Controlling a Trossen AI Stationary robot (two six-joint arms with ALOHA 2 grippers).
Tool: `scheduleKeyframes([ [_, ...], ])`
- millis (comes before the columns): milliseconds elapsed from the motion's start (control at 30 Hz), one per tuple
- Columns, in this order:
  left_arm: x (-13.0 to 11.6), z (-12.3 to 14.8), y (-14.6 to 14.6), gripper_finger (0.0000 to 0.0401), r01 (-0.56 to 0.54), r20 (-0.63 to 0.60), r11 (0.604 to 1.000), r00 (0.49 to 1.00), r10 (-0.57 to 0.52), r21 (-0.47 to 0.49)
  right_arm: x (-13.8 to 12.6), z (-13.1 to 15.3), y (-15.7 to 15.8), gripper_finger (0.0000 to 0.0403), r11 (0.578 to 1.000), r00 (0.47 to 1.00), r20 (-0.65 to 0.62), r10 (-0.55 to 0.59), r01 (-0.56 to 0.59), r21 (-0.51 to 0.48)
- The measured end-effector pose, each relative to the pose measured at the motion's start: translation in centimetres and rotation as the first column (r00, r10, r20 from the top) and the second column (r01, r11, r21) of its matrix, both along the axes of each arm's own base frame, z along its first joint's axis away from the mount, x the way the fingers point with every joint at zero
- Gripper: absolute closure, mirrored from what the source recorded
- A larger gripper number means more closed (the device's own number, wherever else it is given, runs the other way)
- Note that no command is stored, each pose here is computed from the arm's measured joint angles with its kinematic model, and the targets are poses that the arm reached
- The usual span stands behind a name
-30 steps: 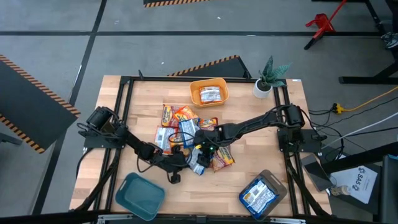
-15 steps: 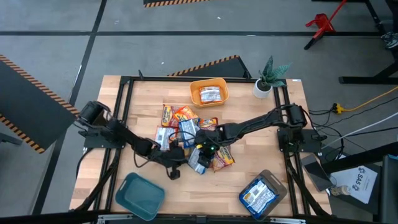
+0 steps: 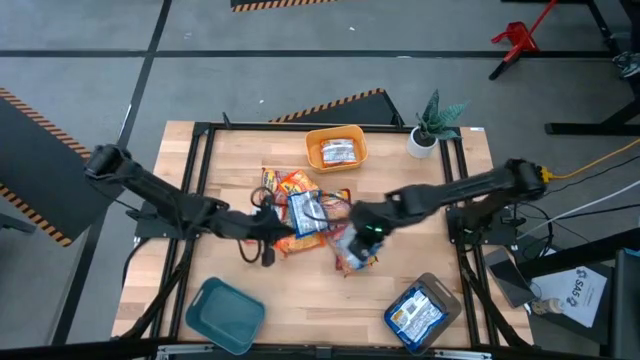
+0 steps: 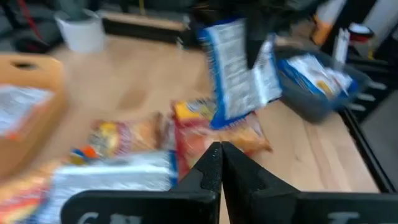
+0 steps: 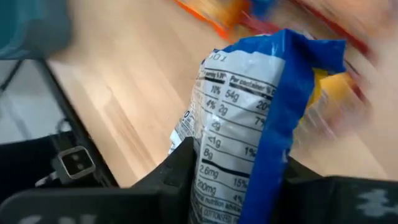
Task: Sort Maruchan noodles
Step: Put the blue noodle pack into the black bin
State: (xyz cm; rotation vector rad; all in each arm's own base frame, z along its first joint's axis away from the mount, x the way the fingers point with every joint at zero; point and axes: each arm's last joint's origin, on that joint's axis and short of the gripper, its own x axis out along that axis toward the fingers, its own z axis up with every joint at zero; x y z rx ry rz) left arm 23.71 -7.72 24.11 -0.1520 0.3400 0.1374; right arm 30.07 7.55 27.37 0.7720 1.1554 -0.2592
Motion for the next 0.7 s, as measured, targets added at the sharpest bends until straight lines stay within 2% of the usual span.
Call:
scheduleKeyframes([
  [133,-0.7,1.5,1.0,0.0401,-0.039,0.059,0.999,0.998,0.037,0.029,-4.4,2.0,2.4,0.0310,0.988,0.984,-0.096,-0.150,0.147,-0.036],
  [233,-1.0,2.0,1.5,0.0401,-0.048,0.075,0.997,0.996,0.044,0.055,-7.1,2.6,4.7,0.0310,0.977,0.968,-0.131,-0.212,0.209,-0.041],
  [400,-1.0,2.1,2.2,0.0401,-0.066,0.071,0.994,0.996,0.061,0.083,-10.4,3.0,8.1,0.0310,0.969,0.951,-0.188,-0.246,0.248,-0.016],
  [600,-0.9,2.1,2.7,0.0401,-0.089,0.064,0.992,0.994,0.083,0.085,-14.0,2.5,10.6,0.0310,0.948,0.902,-0.293,-0.317,0.312,-0.065],
  [700,-0.8,2.1,2.9,0.0401,-0.097,0.064,0.992,0.994,0.092,0.084,-15.4,2.5,11.6,0.0310,0.950,0.900,-0.307,-0.310,0.301,-0.077],
])
